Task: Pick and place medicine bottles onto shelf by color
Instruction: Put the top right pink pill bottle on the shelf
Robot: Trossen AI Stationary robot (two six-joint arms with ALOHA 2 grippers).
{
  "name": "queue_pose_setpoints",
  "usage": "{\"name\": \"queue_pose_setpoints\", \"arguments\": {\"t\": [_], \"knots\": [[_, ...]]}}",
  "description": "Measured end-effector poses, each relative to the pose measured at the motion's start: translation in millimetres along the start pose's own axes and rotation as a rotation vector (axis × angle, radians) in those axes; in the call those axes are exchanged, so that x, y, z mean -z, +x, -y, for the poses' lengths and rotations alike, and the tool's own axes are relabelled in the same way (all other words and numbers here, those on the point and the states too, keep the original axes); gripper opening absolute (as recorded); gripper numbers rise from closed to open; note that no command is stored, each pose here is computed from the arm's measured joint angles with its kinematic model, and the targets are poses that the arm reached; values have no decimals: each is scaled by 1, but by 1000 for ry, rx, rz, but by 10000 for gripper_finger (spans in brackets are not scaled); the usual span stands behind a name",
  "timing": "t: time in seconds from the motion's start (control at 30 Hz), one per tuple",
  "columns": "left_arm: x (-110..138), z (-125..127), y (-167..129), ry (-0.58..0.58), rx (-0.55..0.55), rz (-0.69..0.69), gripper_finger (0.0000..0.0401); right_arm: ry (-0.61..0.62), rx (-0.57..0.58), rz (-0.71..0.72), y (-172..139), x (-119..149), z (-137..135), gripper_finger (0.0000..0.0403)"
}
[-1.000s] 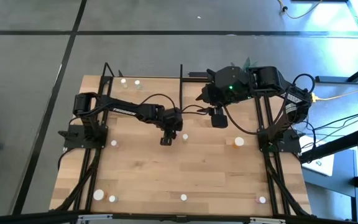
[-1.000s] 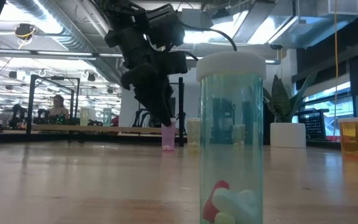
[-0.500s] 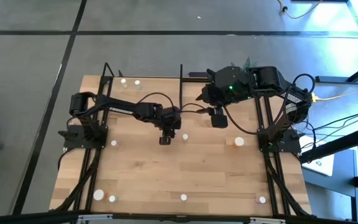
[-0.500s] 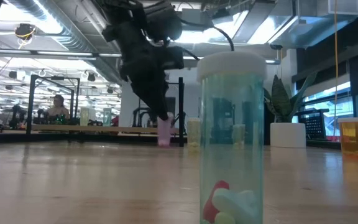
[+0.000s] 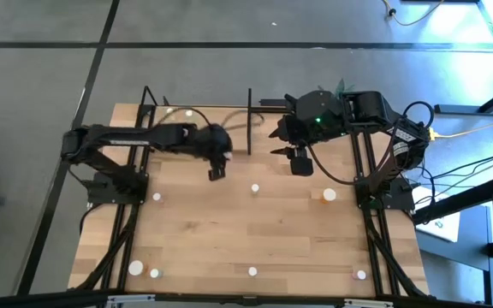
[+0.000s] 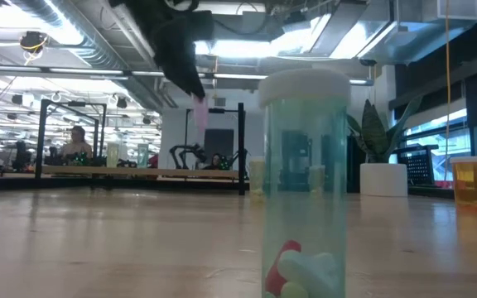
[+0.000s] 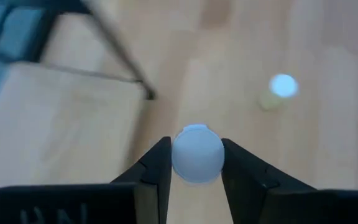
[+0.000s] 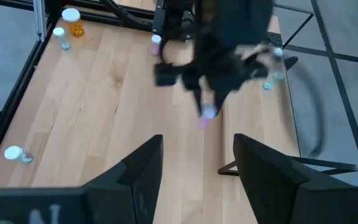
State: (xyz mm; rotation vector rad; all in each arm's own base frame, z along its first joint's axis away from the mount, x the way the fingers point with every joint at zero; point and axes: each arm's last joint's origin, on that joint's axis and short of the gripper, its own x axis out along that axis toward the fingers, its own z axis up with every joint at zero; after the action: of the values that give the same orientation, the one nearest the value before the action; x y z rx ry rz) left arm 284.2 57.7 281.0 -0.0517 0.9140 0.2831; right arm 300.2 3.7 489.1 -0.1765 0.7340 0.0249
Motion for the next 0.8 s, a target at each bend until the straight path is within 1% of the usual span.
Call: {"name": "queue_pose_setpoints", "arguments": {"t": [0.17, 0.37, 0.57, 0.7, 0.8], "knots": [[2, -33, -20, -99, -97, 43, 103, 22, 9, 6, 0, -1, 0, 198], [8, -77, -21, -216, -200, 27, 103, 24, 13, 28, 0, -3, 1, 198], [18, -113, -22, -295, -283, 6, 103, 24, 18, 46, 1, -5, 1, 198], [23, -128, -16, -334, -310, -24, 103, 28, 94, 42, 6, -5, 3, 198], [26, -135, -6, -351, -301, -55, 103, 27, 161, 10, 13, -3, 4, 198]]}}
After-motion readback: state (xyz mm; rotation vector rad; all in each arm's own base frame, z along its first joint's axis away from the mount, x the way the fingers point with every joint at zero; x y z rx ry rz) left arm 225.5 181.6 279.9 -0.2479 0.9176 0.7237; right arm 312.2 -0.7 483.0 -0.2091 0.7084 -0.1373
